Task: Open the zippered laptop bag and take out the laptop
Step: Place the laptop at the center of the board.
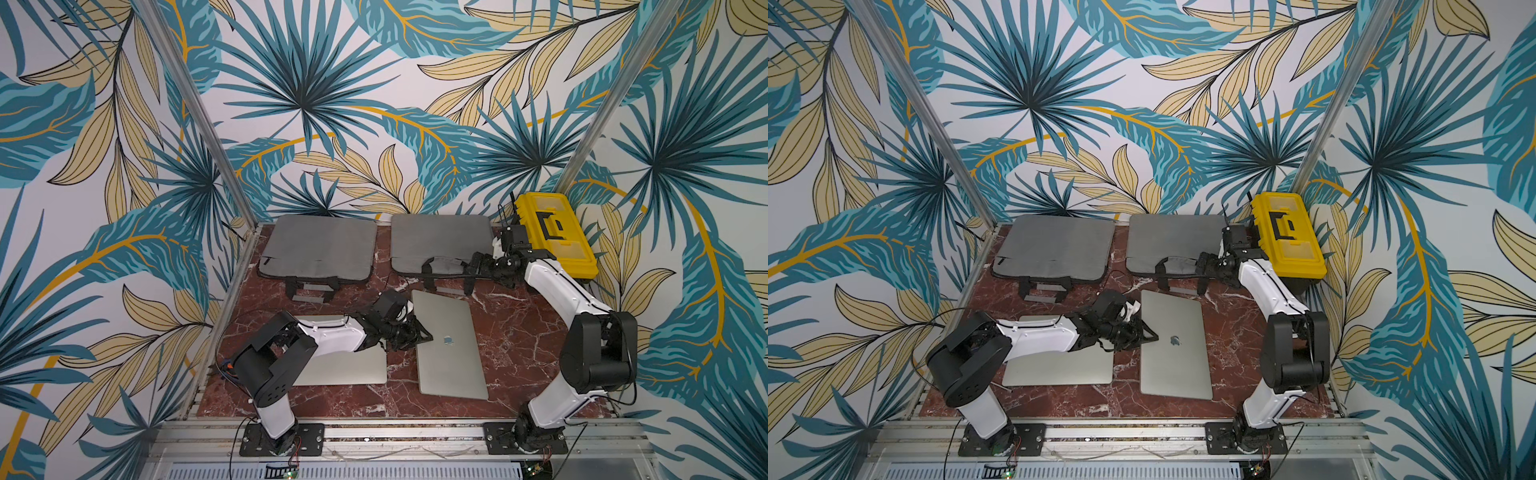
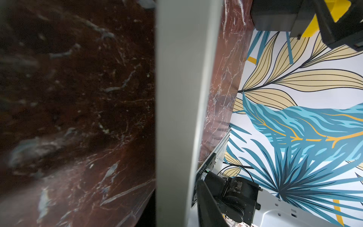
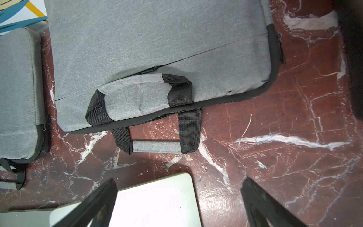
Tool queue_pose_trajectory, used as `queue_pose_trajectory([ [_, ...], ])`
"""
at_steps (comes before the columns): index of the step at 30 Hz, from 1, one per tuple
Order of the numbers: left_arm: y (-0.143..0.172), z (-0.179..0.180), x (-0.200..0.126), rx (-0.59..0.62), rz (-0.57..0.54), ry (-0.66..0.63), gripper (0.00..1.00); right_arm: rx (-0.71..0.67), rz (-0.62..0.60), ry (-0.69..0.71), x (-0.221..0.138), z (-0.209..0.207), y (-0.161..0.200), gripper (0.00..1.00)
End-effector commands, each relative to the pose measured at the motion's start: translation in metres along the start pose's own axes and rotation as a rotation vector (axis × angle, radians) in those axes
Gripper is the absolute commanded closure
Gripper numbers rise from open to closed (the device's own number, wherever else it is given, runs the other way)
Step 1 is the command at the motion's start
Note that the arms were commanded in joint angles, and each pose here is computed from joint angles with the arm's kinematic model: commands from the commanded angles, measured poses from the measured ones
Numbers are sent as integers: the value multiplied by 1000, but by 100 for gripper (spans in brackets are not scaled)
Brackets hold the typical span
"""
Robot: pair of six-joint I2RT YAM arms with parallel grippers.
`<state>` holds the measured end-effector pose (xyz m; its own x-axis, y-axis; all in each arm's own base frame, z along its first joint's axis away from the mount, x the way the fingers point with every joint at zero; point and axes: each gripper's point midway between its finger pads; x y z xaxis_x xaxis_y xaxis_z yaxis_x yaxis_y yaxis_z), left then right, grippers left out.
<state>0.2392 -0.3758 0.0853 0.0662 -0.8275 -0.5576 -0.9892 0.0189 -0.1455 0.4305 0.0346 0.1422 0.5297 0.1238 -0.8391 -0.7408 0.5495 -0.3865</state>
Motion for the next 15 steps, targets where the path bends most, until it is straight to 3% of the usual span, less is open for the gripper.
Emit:
queue_pose_trajectory([
  [1,-14,-32,-2,40,-29,91,71,12,-10,-22,-6,1,2,0],
  [15,-14,-3,3,-49,-22,41,66,20,-29,-43,-15,2,4,0],
])
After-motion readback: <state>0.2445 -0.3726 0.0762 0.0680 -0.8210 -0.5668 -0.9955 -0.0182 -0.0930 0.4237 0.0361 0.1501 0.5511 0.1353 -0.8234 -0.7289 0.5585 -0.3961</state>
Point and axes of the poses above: each gripper's point midway between its finger pads, its own x axis out along the fingers, its own z axis along the line the jaws close on, y = z × x, and after that the axes turned 14 degrees about x, right-handed
